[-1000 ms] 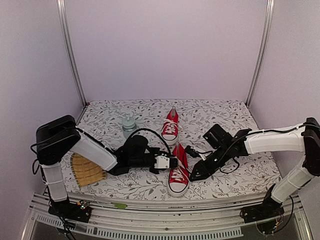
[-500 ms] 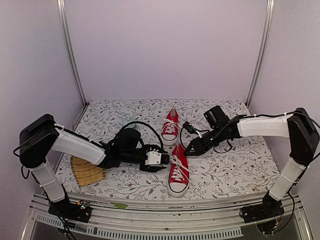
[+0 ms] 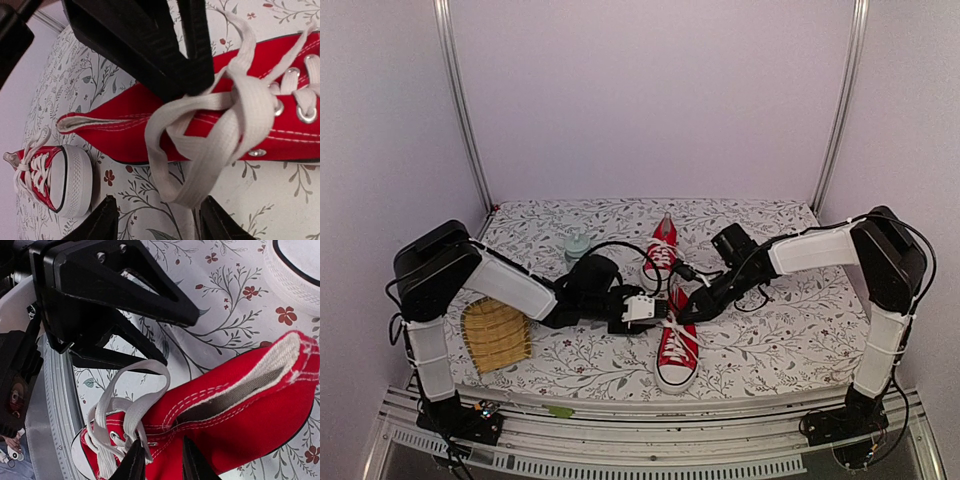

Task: Tie the shoes
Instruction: Adjust the half-tied shoelace on the shoe.

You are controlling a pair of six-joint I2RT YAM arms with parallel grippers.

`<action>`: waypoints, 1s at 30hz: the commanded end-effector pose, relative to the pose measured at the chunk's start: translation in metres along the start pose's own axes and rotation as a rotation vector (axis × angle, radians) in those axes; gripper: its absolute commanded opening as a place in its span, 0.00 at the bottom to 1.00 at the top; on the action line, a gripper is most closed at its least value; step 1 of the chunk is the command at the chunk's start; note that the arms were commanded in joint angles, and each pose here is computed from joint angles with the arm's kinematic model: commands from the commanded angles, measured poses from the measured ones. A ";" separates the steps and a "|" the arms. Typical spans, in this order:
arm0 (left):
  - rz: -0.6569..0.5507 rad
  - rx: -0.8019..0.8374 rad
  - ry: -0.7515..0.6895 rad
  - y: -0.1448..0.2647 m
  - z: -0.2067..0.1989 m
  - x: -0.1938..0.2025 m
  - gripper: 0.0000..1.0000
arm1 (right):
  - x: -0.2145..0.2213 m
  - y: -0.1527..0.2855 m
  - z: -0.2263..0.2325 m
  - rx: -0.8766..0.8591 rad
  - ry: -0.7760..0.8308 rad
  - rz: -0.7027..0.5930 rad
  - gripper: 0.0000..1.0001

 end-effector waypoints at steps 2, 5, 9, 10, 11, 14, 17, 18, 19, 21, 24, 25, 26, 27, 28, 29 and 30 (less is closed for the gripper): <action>-0.009 -0.021 -0.003 -0.021 0.005 -0.002 0.55 | -0.007 -0.004 0.005 -0.095 0.064 0.017 0.27; -0.020 -0.018 -0.010 -0.024 0.004 -0.005 0.45 | -0.006 -0.005 0.004 -0.097 0.064 0.030 0.16; -0.038 -0.023 -0.013 -0.022 0.007 -0.009 0.15 | -0.007 0.001 0.009 -0.084 0.086 0.024 0.01; -0.040 -0.027 -0.013 -0.021 0.009 -0.010 0.07 | -0.007 0.003 0.010 -0.072 0.092 0.019 0.01; -0.037 -0.031 -0.010 -0.019 0.010 -0.011 0.00 | -0.009 0.008 0.013 -0.062 0.103 0.007 0.01; -0.041 -0.088 -0.011 -0.004 0.018 -0.018 0.00 | -0.010 0.017 0.020 -0.038 0.117 -0.015 0.01; -0.064 -0.136 -0.021 0.011 0.022 -0.026 0.00 | -0.008 0.023 0.024 -0.018 0.118 -0.035 0.01; -0.071 -0.149 -0.028 0.017 0.023 -0.029 0.00 | -0.007 0.025 0.025 -0.012 0.116 -0.039 0.01; -0.071 -0.146 -0.031 0.019 0.021 -0.030 0.00 | -0.006 0.026 0.026 -0.005 0.117 -0.045 0.01; -0.081 -0.149 -0.037 0.023 0.019 -0.034 0.00 | -0.005 0.029 0.028 -0.002 0.121 -0.056 0.01; -0.080 -0.123 -0.033 0.023 0.011 -0.035 0.00 | -0.004 0.030 0.028 0.000 0.116 -0.060 0.01; -0.073 -0.114 -0.030 0.021 0.008 -0.034 0.00 | -0.003 0.029 0.027 0.003 0.115 -0.059 0.01; -0.063 -0.109 -0.028 0.019 0.006 -0.032 0.00 | -0.003 0.029 0.027 0.006 0.115 -0.060 0.01; -0.051 -0.108 -0.029 0.018 0.005 -0.032 0.00 | -0.003 0.028 0.025 0.015 0.112 -0.060 0.01; -0.045 -0.109 -0.033 0.018 0.005 -0.032 0.00 | -0.003 0.027 0.023 0.028 0.107 -0.058 0.01; -0.047 -0.112 -0.035 0.019 0.005 -0.033 0.00 | -0.003 0.025 0.022 0.032 0.103 -0.053 0.01; -0.055 -0.112 -0.035 0.020 0.006 -0.034 0.00 | -0.003 0.024 0.020 0.034 0.099 -0.046 0.03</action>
Point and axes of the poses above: each gripper's point midway between its finger pads, its own y axis back along the fingers, its own z axis along the line the jaws close on, x = y × z, the point moved 10 cm from there along y, back along the fingers, and after that the axes turned 15 degrees about -y, right-handed, at the moved point
